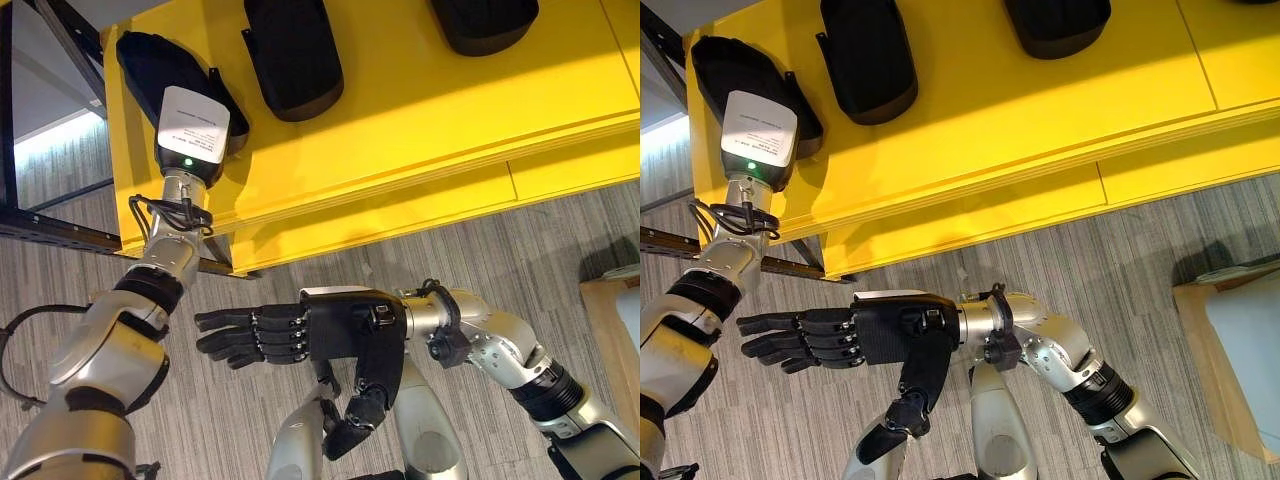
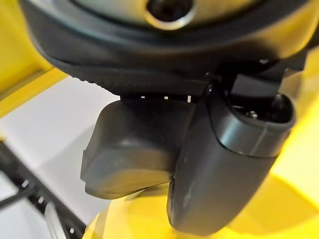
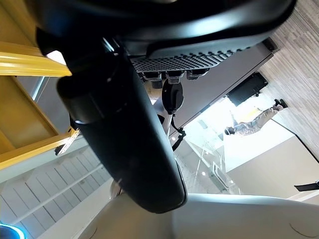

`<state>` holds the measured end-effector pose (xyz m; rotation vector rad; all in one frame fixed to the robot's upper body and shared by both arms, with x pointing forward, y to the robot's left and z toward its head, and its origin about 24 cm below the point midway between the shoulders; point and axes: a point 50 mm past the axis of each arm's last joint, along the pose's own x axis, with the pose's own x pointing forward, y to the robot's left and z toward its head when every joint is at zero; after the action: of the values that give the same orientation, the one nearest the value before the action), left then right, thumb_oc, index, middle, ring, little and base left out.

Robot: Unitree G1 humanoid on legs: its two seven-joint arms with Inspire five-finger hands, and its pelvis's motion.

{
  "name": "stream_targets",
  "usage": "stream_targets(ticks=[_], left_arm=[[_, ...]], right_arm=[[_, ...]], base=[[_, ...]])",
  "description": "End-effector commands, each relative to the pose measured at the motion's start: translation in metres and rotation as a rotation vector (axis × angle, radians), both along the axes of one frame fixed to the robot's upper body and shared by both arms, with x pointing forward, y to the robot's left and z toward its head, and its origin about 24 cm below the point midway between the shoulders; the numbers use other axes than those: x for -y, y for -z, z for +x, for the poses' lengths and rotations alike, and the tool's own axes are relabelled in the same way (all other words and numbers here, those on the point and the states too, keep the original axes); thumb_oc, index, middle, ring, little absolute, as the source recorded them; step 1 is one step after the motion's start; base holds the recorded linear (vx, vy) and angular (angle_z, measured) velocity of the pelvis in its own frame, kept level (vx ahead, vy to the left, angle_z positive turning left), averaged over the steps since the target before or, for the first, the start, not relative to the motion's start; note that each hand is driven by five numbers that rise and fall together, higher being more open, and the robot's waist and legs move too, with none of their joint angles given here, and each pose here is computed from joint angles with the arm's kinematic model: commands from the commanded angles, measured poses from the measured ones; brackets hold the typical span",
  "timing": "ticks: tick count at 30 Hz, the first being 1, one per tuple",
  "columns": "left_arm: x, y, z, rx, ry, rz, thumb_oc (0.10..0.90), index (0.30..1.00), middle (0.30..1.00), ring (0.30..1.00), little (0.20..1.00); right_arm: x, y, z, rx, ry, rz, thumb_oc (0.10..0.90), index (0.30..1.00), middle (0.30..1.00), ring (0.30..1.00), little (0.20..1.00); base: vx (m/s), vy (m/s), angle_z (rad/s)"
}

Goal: Move parts from the plastic box to the shelf.

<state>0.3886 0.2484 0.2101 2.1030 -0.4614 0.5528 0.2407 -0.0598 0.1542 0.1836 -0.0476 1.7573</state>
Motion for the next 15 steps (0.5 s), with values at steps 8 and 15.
stream_targets(ticks=[8, 15], left_arm=[[-0.053, -0.043, -0.019, 0.13, -0.172, 0.192, 0.4, 0.3, 0.3, 0.3, 0.3], [-0.057, -0.049, -0.019, 0.103, -0.236, 0.232, 0.4, 0.3, 0.3, 0.3, 0.3]], right_arm=[[-0.016, -0.024, -0.011, 0.05, -0.106, 0.164, 0.9, 1.0, 1.0, 1.0, 1.0], [-0.018, -0.025, -0.012, 0.04, -0.105, 0.163, 0.9, 1.0, 1.0, 1.0, 1.0]], base=[[0.0, 0.005, 0.0], [0.0, 0.0, 0.0]])
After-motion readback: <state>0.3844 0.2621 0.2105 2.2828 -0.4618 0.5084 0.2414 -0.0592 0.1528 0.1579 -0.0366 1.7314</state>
